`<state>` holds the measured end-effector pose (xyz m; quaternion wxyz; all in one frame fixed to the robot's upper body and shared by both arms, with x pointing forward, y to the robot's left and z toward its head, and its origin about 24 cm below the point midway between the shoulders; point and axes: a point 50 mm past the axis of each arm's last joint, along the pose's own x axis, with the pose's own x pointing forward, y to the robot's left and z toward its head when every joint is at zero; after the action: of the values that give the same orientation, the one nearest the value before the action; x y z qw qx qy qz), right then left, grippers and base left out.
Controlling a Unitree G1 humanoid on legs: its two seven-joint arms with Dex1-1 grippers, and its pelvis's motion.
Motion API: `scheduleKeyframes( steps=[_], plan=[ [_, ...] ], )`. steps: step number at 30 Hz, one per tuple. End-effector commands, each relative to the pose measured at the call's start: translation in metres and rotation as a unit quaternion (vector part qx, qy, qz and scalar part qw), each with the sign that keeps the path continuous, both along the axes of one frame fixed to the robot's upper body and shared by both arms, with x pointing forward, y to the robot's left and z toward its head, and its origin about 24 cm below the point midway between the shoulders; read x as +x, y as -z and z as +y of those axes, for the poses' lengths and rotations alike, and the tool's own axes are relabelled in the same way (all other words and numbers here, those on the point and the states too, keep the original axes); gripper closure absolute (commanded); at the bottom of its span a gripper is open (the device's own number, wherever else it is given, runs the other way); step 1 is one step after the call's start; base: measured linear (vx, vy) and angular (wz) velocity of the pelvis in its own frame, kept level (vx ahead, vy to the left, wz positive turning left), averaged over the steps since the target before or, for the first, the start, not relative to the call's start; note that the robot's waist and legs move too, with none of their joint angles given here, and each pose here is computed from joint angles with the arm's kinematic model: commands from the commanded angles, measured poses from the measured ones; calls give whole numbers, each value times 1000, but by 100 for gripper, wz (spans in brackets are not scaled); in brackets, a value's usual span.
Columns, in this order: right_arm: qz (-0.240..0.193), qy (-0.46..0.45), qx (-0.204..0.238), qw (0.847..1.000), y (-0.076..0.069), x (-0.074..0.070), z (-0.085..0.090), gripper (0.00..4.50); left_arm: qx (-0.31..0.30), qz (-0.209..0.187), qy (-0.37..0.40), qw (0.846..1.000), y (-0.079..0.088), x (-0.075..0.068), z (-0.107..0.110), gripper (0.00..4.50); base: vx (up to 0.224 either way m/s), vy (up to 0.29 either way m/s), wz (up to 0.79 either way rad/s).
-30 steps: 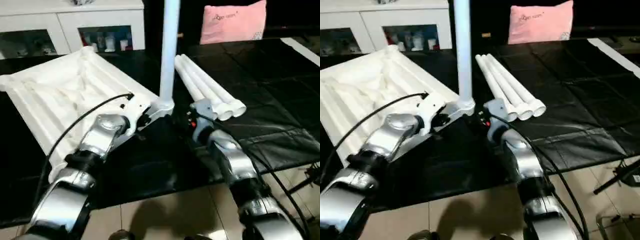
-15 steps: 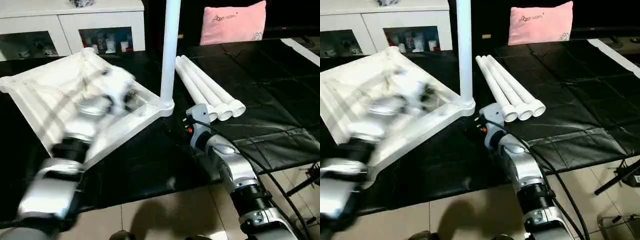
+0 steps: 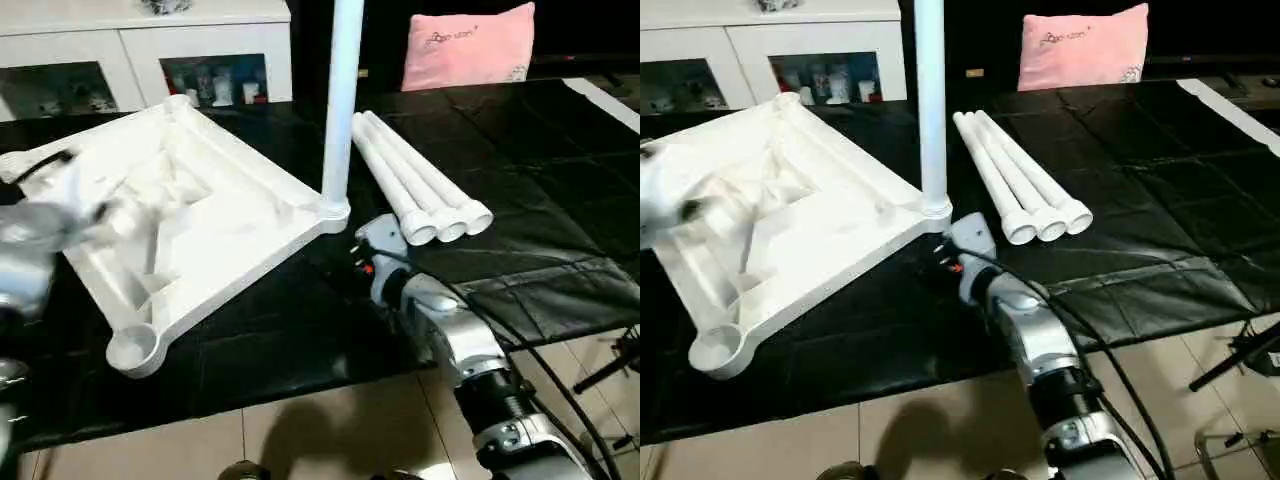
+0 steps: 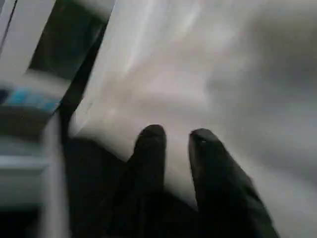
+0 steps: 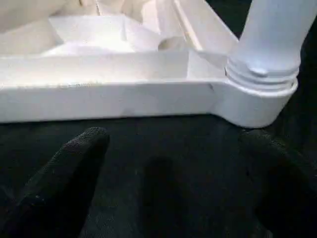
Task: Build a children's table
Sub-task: Rotate table base
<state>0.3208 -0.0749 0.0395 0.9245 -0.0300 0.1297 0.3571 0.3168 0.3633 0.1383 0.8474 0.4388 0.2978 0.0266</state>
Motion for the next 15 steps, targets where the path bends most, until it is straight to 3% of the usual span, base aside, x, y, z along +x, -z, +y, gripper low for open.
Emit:
scheduleKeyframes(
  steps=[1,5,15],
  plan=[
    [-6,-3,-8,1000,-4,3,1,0,12,17,0,1000,6,-2,0,399,0,0,0],
    [-6,-3,-8,1000,-4,3,1,0,12,17,0,1000,6,-2,0,442,0,0,0],
    [-6,-3,-8,1000,-4,3,1,0,12,17,0,1000,6,-2,0,442,0,0,0]
  ],
)
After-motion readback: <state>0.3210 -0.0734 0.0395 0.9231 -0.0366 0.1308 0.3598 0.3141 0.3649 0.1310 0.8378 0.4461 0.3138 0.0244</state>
